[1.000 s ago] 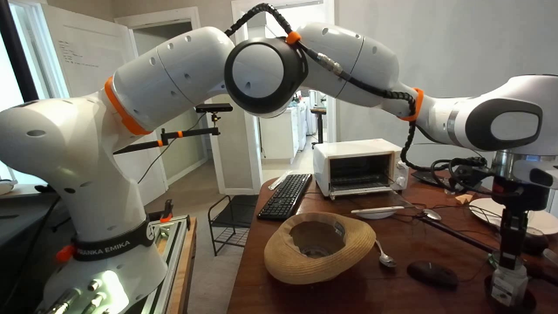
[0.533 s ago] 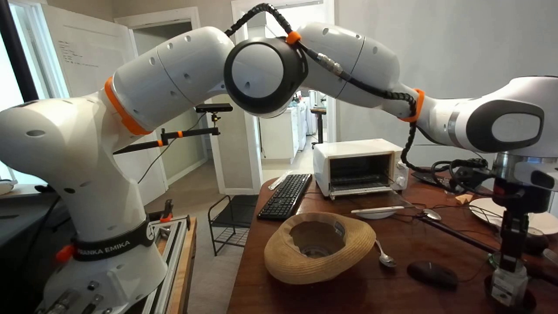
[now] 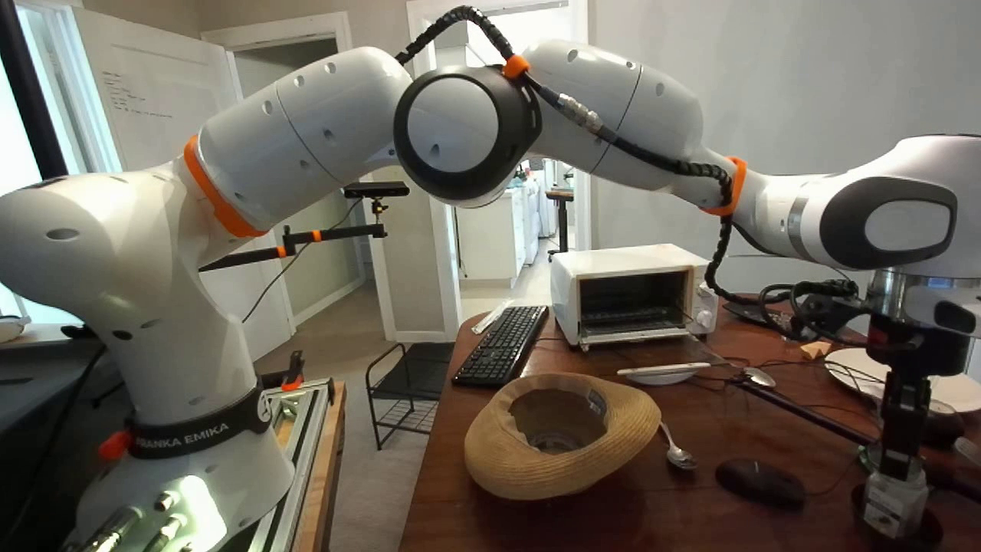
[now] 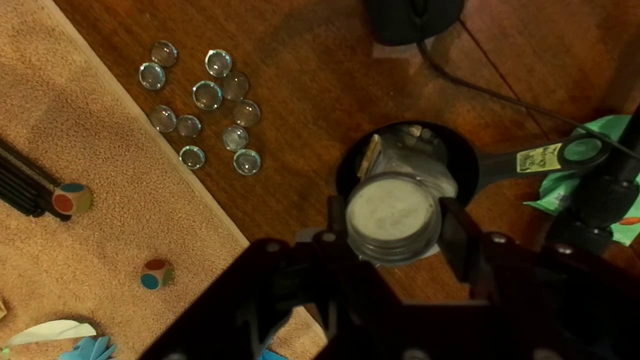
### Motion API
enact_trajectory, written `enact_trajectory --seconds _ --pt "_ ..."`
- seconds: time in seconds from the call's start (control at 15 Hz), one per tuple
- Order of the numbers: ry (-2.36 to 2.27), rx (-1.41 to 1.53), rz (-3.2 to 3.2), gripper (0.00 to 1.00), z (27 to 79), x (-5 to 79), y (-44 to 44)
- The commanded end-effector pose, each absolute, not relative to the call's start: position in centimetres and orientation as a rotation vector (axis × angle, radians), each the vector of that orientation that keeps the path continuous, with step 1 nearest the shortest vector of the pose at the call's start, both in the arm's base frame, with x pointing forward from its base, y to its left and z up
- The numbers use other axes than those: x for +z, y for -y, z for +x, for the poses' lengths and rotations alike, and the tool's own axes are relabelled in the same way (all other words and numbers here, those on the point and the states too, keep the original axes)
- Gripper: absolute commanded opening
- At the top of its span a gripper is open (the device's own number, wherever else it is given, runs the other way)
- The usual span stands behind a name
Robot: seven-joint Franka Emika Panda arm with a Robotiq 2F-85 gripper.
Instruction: Put the grey lid on the jar in the bowl.
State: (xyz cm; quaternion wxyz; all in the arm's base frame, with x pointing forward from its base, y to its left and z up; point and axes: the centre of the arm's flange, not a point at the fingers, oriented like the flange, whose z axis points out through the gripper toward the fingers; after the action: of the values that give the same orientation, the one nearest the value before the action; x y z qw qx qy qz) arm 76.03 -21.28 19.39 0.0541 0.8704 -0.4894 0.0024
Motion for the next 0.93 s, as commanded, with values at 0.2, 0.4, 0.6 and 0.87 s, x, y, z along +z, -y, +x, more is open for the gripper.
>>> enact_trajectory --seconds 0.2,0.4,0.6,0.87 --pt "1.47 0.032 2.651 0.23 76.4 19.0 21.5" --pt "1.463 0.035 2.655 0.23 76.7 19.1 21.4" --pt "1.455 0.035 2.661 0.23 77.1 19.2 21.3" --pt "1.445 0.029 2.668 0.23 77.3 19.1 21.1"
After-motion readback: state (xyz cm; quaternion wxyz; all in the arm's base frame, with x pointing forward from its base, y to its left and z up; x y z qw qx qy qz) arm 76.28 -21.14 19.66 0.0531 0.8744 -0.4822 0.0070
